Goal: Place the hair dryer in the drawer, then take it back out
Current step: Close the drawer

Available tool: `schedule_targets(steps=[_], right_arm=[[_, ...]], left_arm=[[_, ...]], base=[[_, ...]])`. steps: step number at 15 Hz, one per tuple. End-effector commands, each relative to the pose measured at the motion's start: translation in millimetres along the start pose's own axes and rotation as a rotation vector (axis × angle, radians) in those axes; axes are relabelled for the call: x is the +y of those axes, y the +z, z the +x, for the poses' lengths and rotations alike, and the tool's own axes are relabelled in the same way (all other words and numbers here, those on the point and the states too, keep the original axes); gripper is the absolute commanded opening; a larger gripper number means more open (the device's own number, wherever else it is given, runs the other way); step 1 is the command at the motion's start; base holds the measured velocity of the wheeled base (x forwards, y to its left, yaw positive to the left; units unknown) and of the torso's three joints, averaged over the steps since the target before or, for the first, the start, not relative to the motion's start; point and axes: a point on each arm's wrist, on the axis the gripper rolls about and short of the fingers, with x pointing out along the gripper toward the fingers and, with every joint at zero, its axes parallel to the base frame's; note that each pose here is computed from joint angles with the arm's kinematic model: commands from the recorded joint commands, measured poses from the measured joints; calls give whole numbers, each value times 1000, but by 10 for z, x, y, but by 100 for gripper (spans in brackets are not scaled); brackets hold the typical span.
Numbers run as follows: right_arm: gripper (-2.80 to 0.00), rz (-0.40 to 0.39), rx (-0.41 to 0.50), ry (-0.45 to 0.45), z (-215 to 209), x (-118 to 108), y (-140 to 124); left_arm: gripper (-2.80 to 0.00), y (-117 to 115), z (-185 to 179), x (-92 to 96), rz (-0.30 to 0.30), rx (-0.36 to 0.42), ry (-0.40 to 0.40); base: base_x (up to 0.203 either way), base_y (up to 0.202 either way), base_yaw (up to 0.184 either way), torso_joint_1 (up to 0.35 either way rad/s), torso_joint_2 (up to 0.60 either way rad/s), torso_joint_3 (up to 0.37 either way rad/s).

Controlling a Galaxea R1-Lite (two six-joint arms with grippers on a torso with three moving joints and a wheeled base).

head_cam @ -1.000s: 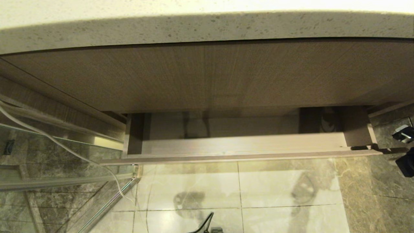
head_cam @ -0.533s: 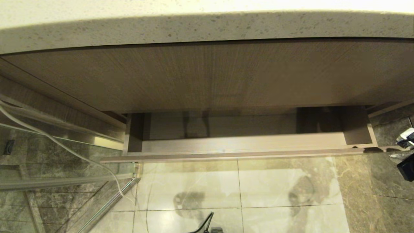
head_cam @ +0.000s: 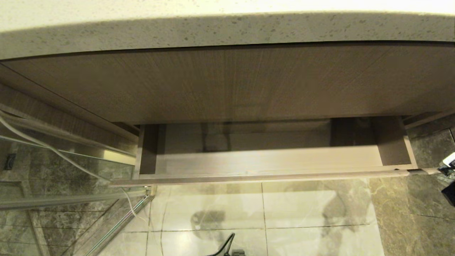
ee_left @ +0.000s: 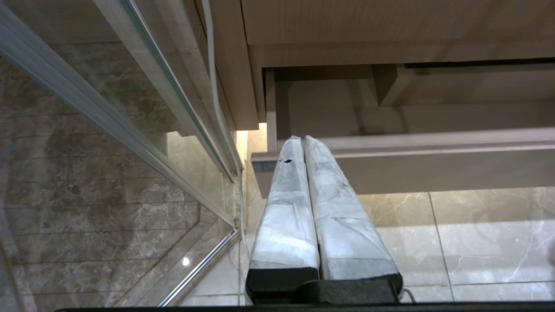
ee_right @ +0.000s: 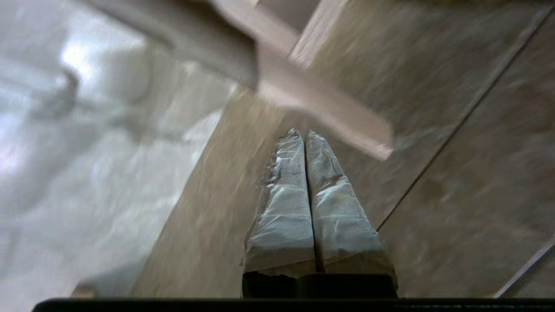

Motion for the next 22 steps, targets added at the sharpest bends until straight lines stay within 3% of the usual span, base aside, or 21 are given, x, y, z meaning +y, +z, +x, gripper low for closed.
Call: schedule_targets(steps=[1,3,6,9,12,17,22], right_arm=[[-280,-30,-14,-33,-133,-93,73],[-280,-41,-9,-42,-285,-74,124],[-280,-52,78,90,-390,215,-7],[-280,-103,223,170,-324,314,-236],[-280,-128,302,243,-209,408,-453],[-280,-114,370,233,10,376,-576],[-280,-12,344,179,100,322,-437]], left_arm=[[-280,-114,11,1,0,38,0],[-280,-114,11,1,0,38,0],[-280,-114,11,1,-1,38,0],[-280,-116,11,1,0,40,0],[-280,-115,11,1,0,39,0],[-280,-116,11,1,0,40,0],[-280,-114,11,1,0,38,0]], base=[[0,0,0,0,0,0],[0,0,0,0,0,0],[0,0,0,0,0,0],[0,0,0,0,0,0],[0,0,0,0,0,0],[0,0,0,0,0,0],[0,0,0,0,0,0]])
